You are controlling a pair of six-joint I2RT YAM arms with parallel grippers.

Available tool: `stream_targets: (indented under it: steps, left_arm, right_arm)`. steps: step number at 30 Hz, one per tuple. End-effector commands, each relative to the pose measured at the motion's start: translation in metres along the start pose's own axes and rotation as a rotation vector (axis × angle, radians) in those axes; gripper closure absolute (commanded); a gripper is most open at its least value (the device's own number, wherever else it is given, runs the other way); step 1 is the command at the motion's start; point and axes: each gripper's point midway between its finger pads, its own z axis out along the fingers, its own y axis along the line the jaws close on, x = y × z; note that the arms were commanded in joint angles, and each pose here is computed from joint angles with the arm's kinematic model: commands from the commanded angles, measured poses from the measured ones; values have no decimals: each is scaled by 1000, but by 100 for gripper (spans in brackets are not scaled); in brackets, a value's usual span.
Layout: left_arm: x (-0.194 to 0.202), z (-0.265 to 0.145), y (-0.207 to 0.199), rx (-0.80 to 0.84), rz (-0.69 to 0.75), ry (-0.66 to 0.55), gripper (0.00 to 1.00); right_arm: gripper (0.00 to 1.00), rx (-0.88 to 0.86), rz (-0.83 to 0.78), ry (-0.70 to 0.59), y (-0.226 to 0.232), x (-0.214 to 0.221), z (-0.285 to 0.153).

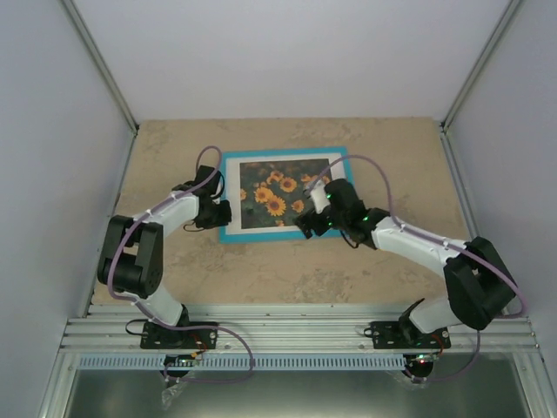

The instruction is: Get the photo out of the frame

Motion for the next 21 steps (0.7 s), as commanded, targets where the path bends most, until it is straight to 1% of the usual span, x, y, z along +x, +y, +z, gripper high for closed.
stream_targets:
  steps: [1,5,8,13,21]
  left_arm:
    - [-20,-27,-12,39,-13,-79,100]
    - [-23,-39,-16,59,-14,-92,100]
    - [-26,-51,-20,74,-14,-113,100]
    - [-27,-68,-22,93,-20,-145,100]
    - [-23,-73,-25,120,-19,-158,100]
  right_arm:
    - [2,29,-262,-5,44,6,-3]
    - [2,59,-416,1,79,15,-1]
    - [2,91,-496,0,96,22,2]
    - [2,183,-616,-4,107,29,9]
    - [2,380,-743,-29,108,25,28]
